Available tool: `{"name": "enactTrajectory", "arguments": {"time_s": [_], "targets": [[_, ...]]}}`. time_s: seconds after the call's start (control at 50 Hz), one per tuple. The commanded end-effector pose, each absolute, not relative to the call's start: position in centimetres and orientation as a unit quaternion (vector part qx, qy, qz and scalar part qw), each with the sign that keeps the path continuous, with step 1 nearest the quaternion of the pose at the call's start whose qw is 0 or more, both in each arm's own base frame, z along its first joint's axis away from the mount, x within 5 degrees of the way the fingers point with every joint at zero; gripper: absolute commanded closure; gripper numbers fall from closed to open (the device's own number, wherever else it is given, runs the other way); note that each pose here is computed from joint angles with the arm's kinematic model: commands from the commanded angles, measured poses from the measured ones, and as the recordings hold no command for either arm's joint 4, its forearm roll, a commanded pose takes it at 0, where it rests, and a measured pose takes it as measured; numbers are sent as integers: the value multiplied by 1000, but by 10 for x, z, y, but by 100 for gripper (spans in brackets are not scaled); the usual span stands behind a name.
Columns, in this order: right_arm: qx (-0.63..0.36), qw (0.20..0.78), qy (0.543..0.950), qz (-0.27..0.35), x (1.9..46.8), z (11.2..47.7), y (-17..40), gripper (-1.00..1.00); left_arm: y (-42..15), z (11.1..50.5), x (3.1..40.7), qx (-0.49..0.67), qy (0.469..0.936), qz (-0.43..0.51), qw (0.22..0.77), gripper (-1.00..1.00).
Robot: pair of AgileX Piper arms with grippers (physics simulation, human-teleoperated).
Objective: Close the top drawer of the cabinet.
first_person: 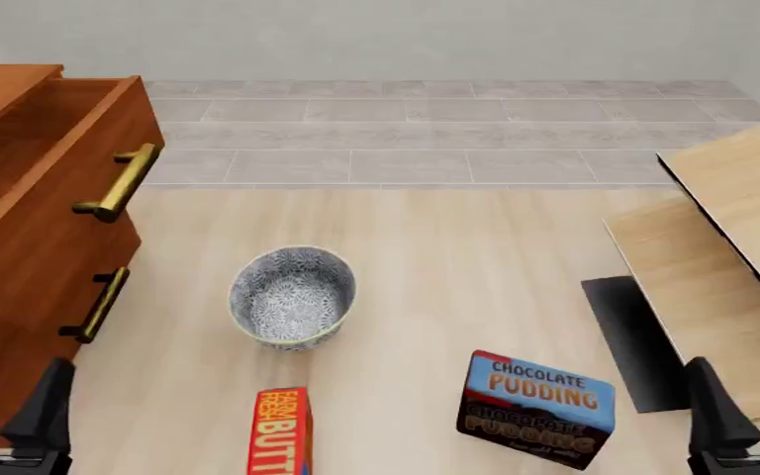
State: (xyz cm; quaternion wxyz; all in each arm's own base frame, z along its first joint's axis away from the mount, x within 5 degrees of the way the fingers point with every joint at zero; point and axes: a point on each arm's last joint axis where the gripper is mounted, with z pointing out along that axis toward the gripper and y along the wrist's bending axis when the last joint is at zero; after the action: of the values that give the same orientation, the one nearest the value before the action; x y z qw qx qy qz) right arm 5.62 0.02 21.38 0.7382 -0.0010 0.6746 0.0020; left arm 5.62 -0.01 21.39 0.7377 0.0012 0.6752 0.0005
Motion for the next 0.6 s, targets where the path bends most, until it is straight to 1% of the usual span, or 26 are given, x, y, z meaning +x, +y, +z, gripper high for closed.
{"name": "enactTrajectory", "arguments": {"time_s": [0.02,0.18,0.38,0.5,0.54,0.6], "targets": [[-1,740,672,7,56,215,1,-100,0,216,56,4,673,-1,740,-100],[-2,742,670,7,56,216,1,-100,0,216,56,9,672,3,741,-100],[-9,743,669,12,56,216,2,-100,-2,226,54,28,664,9,747,-100],[-9,744,668,17,56,216,2,-100,-4,226,54,68,659,26,749,-100],[-11,744,667,20,56,216,2,-100,-5,224,55,107,655,47,746,-100],[-20,747,664,21,56,217,3,-100,-6,222,55,120,655,51,745,-100]]}}
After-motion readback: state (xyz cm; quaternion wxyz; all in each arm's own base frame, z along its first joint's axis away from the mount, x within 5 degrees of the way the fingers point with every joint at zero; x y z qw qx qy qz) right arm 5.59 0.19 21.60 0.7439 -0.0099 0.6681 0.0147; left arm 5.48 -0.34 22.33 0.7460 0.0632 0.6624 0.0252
